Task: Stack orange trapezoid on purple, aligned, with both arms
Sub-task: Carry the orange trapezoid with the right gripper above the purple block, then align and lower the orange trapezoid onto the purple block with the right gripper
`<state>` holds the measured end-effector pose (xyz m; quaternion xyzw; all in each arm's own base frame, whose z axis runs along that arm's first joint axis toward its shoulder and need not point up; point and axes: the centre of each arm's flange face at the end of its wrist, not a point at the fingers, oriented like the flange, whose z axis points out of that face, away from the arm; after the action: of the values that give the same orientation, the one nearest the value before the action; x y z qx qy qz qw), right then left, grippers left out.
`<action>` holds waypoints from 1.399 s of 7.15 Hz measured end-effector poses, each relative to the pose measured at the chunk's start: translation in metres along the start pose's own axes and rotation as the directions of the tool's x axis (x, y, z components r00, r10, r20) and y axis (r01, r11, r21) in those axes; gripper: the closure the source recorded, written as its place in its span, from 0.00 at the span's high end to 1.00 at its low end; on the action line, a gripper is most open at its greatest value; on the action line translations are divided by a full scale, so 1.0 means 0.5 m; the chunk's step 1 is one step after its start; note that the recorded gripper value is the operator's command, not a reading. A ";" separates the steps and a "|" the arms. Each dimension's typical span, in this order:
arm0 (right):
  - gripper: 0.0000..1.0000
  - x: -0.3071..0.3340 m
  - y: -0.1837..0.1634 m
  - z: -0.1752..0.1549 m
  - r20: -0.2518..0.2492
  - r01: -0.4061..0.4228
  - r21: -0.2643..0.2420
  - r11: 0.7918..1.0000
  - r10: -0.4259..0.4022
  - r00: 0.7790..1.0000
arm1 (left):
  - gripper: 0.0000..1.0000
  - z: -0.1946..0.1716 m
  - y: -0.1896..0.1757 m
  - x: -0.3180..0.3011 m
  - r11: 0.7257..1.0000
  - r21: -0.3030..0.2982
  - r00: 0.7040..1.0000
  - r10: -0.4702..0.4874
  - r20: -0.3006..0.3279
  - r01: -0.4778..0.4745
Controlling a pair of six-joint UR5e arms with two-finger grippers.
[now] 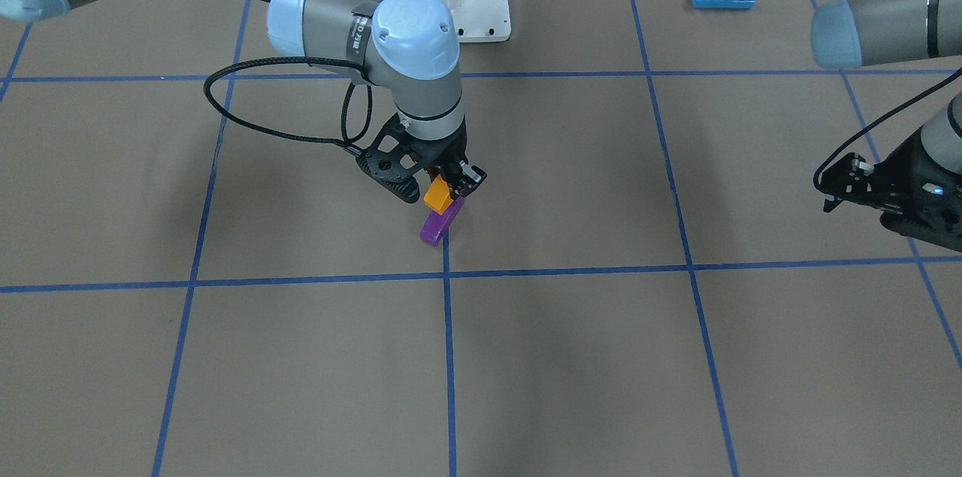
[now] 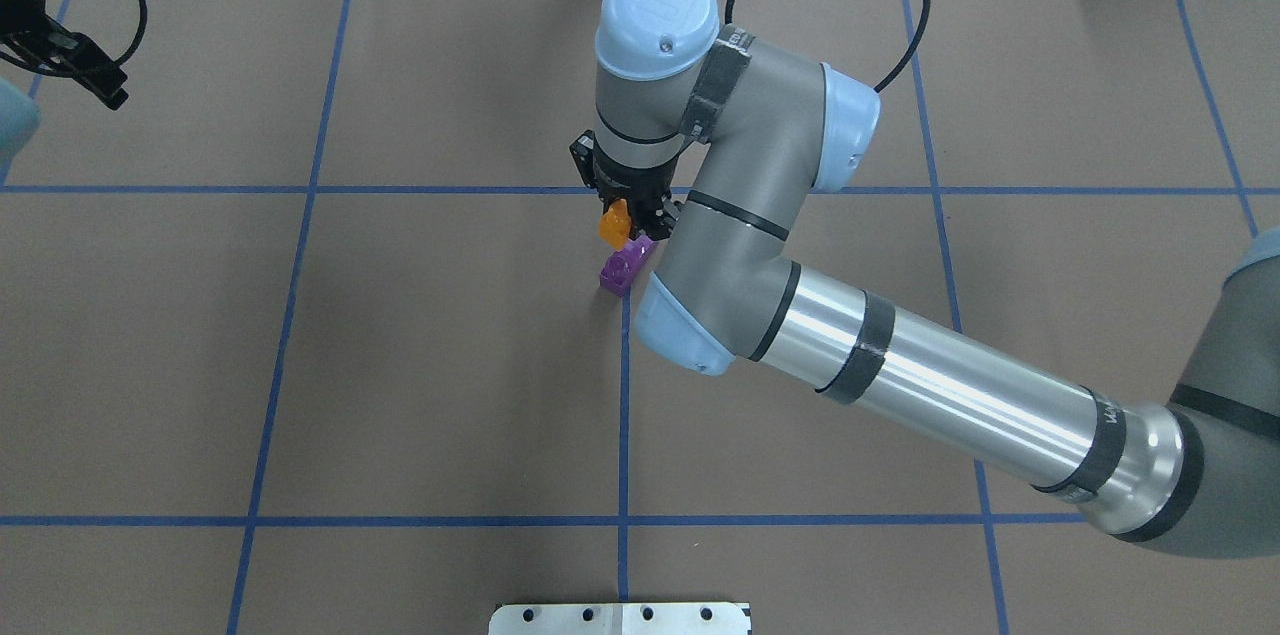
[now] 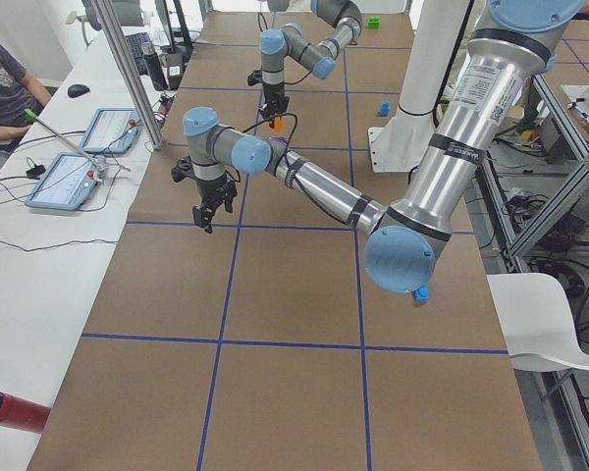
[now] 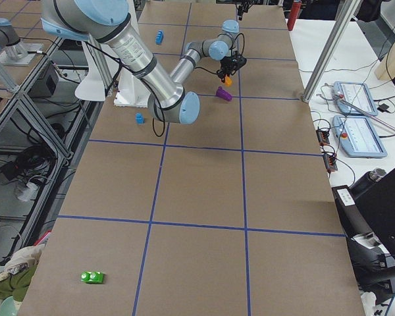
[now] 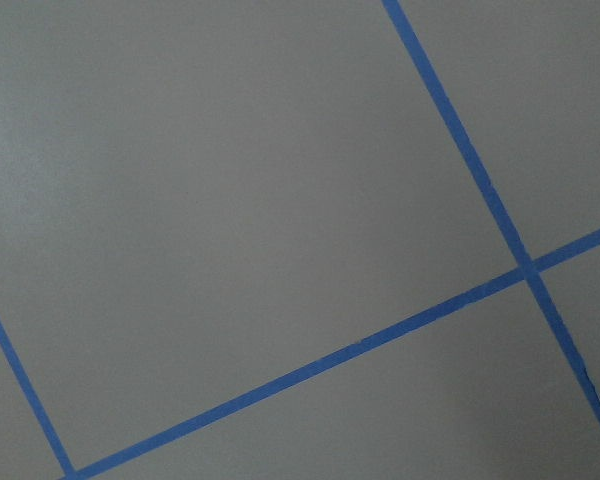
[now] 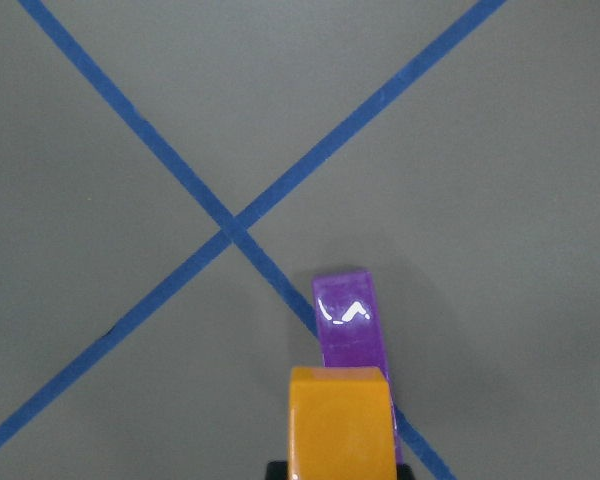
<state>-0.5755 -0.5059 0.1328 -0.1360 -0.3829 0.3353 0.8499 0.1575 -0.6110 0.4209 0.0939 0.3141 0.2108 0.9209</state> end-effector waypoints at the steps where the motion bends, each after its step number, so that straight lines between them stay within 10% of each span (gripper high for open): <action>1: 0.00 -0.006 0.008 0.007 -0.005 -0.011 0.004 1.000 0.011 1.000 | 1.00 0.005 0.004 -0.003 1.000 -0.001 1.000 0.000 0.000 0.000; 10: 0.00 0.008 0.021 0.062 -0.047 -0.017 0.006 1.000 0.018 0.999 | 1.00 0.010 0.007 -0.001 1.000 -0.003 1.000 0.001 -0.001 -0.001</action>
<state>-0.6015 -0.4962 0.1504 -0.1448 -0.3604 0.3406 0.8562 0.1591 -0.6085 0.4262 0.0925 0.3141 0.2118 0.9208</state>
